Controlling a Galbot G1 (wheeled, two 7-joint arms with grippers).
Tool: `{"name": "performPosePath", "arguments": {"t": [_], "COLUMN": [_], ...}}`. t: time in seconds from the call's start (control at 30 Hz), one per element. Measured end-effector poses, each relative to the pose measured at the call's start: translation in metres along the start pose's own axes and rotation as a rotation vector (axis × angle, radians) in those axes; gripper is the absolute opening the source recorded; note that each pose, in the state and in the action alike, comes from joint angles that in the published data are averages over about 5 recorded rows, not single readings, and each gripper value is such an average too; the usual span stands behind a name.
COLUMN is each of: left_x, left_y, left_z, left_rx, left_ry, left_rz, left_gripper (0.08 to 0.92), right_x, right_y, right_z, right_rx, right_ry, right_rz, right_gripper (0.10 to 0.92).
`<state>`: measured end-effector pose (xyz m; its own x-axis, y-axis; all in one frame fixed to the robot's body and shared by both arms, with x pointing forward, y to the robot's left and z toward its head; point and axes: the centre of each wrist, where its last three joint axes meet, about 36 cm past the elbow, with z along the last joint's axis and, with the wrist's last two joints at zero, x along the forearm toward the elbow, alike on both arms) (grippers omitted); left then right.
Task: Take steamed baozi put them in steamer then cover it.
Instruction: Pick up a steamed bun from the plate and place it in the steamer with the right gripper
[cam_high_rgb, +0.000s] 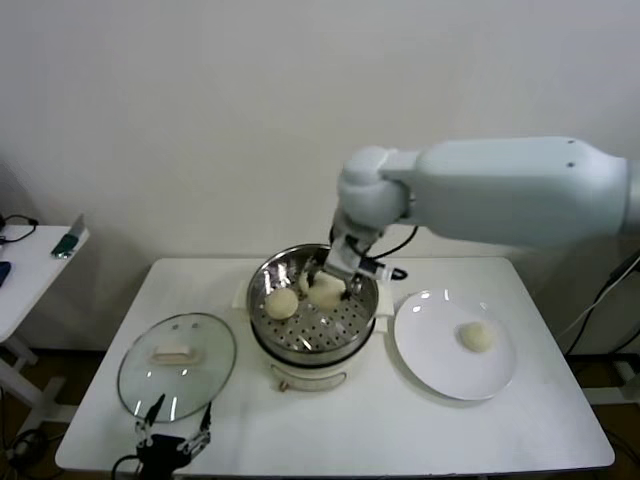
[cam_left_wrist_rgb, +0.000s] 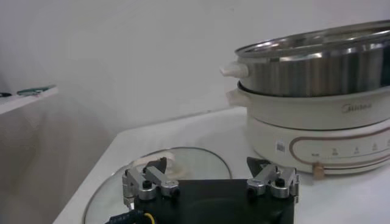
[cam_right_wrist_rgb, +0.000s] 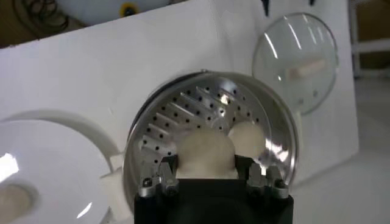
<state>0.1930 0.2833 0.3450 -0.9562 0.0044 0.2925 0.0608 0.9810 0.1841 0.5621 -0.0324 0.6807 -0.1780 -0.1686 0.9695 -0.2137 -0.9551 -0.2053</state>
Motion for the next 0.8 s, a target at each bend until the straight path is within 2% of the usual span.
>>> {"name": "performPosePath", "arguments": {"t": [0.47,0.67,0.8], "left_x": [-0.002,-0.002,-0.002], "left_y": [0.001,0.002,0.001], "left_z": [0.001,0.001,0.001], "left_rx": [0.002,0.002,0.002], "left_ry": [0.000,0.000,0.001], "left_rz": [-0.004,-0.005,-0.004], "left_gripper": [0.823,0.823,0.823], "right_x": [-0.079,-0.085,-0.081], "right_y": [-0.019,-0.022,-0.021], "right_z": [-0.021,-0.016,-0.008], "right_rx": [0.159,0.169,0.146], "right_ry": [-0.007,0.007,0.004], "right_rz": [-0.046,-0.032,-0.019], "right_gripper": [0.642,0.772,0.817]}}
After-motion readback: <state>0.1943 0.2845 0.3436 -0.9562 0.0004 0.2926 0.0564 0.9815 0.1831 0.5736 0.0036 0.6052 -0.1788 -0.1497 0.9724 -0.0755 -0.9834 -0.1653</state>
